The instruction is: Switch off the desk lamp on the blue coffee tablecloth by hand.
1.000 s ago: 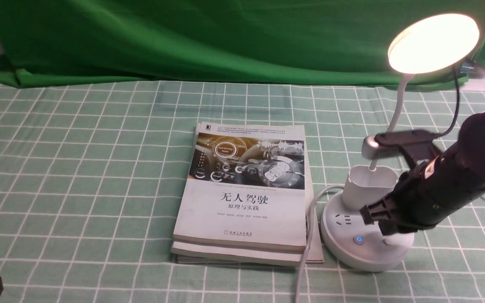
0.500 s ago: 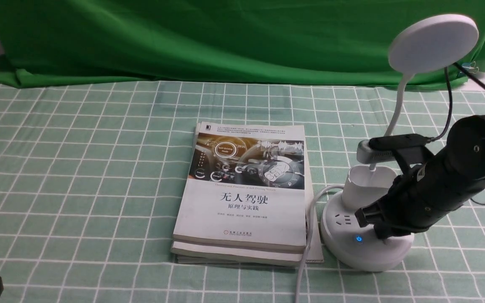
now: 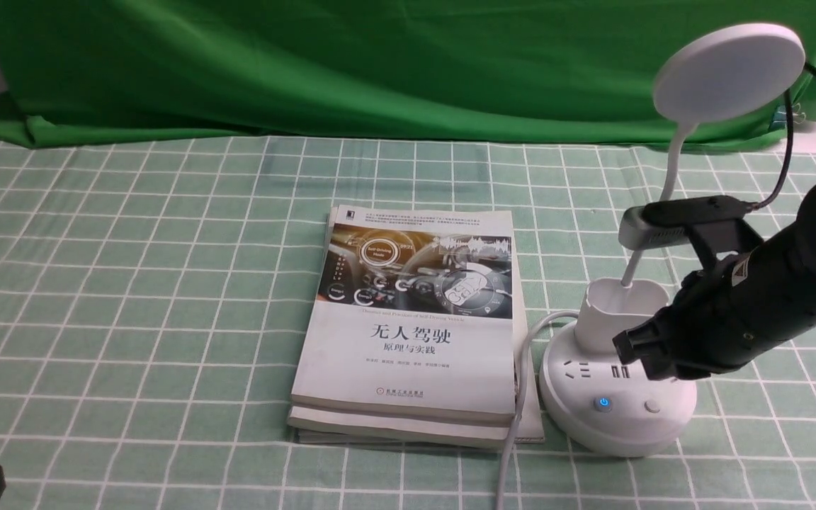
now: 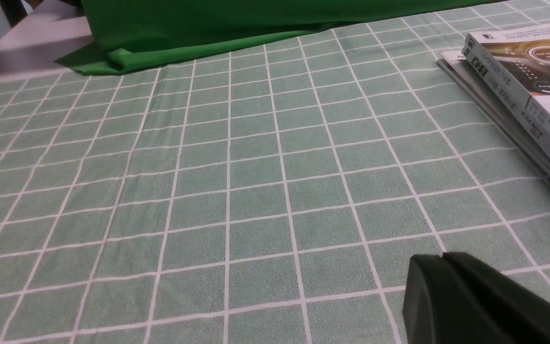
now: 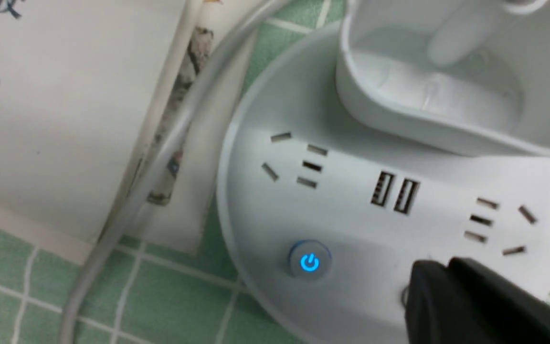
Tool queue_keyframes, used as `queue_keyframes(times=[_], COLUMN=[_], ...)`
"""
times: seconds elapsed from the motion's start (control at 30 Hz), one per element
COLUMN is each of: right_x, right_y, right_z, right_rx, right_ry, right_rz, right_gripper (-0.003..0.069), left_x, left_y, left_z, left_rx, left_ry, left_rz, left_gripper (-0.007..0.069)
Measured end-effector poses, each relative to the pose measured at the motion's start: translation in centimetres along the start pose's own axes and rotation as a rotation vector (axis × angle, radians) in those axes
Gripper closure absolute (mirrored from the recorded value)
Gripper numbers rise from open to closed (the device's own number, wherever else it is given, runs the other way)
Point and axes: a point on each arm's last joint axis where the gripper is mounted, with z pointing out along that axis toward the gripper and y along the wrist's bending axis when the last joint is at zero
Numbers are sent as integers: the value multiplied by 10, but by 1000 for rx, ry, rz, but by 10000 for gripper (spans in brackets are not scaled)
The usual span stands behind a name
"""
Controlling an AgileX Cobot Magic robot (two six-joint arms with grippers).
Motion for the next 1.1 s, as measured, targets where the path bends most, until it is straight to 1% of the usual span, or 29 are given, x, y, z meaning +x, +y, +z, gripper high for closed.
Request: queue_keyframes(times=[0.13, 0.23, 0.27, 0.3, 0.37, 0.43, 0.67, 0.87, 0.93, 1.03, 1.1], right_x=[1, 10, 11, 21, 29, 54, 100, 114, 115, 120, 132], right_y=[1, 3, 3, 5, 5, 5, 6, 7, 7, 2, -4], right_z=[-9, -37, -36, -56, -65, -79, -98, -121, -127, -125, -116], right_rx=[-1, -6, -6, -7, -7, -7, -30, -41, -31, 10, 47], right_ry=[-15, -61, -58, -118, -150, -237, -357, -477, -532, -637, -704], right_rz=[-3, -9, -9, -11, -10, 11, 123, 125, 111, 79, 79], right_gripper=[618, 618, 618, 618, 618, 616, 599, 585, 595, 626, 629], left_x=[0, 0, 0, 0, 0, 0, 0, 0, 0, 0, 0], left_y=[0, 0, 0, 0, 0, 0, 0, 0, 0, 0, 0], left_z=[0, 0, 0, 0, 0, 0, 0, 0, 0, 0, 0], left_rx=[0, 0, 0, 0, 0, 0, 0, 0, 0, 0, -1], left_ry=[0, 0, 0, 0, 0, 0, 0, 0, 0, 0, 0], left_rz=[0, 0, 0, 0, 0, 0, 0, 0, 0, 0, 2], left_gripper=[625, 625, 625, 625, 625, 625, 625, 625, 625, 625, 625])
